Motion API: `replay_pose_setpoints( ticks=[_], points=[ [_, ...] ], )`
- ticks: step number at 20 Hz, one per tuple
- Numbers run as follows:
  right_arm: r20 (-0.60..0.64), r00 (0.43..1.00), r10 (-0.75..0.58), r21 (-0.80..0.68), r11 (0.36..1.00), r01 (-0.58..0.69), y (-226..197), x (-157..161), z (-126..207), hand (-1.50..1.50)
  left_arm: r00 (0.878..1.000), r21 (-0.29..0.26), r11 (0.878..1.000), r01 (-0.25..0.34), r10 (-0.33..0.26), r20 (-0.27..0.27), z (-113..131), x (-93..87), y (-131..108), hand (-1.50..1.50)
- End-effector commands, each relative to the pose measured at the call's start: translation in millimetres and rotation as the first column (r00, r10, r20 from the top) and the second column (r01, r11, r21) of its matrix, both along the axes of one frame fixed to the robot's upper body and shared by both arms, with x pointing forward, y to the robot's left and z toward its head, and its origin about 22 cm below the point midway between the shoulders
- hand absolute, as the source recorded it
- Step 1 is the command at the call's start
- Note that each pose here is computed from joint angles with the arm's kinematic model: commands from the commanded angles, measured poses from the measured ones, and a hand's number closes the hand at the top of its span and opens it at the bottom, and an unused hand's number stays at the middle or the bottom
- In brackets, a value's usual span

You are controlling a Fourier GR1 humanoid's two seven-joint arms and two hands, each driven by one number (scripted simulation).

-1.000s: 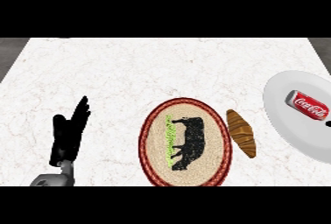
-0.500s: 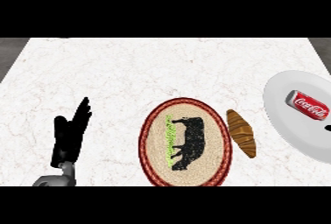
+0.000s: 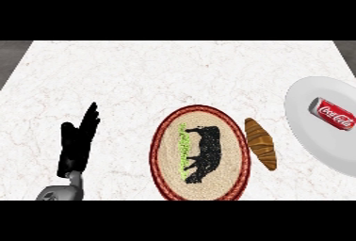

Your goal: Pick the can from the placemat and place it in the plate

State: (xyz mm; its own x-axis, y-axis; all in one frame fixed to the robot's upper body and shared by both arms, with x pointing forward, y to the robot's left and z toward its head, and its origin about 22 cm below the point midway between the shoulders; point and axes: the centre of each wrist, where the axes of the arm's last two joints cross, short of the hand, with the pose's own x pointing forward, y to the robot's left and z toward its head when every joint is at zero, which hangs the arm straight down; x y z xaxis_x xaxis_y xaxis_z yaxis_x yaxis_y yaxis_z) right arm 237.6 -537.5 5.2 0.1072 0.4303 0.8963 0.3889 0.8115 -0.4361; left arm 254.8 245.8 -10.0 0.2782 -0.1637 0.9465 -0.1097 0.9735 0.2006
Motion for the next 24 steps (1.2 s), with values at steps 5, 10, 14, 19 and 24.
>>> replay_pose_setpoints(
  ticks=[5,10,14,19,24],
  points=[
    [0.008,0.998,-0.069,-0.023,0.997,0.070,-18.0,-21.9,1.6,-1.50,1.000,-0.008,1.000,-0.007,0.007,-0.022,8.4,1.3,9.9,0.00],
    [0.027,0.996,-0.085,-0.013,0.996,0.086,-17.4,-39.0,-14.7,-1.50,1.000,0.001,1.000,-0.005,0.005,0.002,1.9,9.7,-7.3,0.00],
    [0.042,0.987,-0.155,-0.013,0.988,0.155,-34.8,-47.5,4.2,-1.50,1.000,0.009,1.000,0.016,-0.016,0.016,-9.6,0.6,11.0,0.00],
    [0.030,0.983,-0.179,-0.020,0.984,0.179,-40.2,-84.4,-13.3,-1.50,1.000,-0.015,1.000,0.024,-0.024,-0.006,1.9,-8.7,9.6,0.00],
    [0.004,0.975,-0.224,-0.049,0.973,0.224,-47.0,-74.7,3.7,-1.50,1.000,-0.022,1.000,0.000,0.000,-0.014,1.9,-8.2,13.4,0.00]
  ],
)
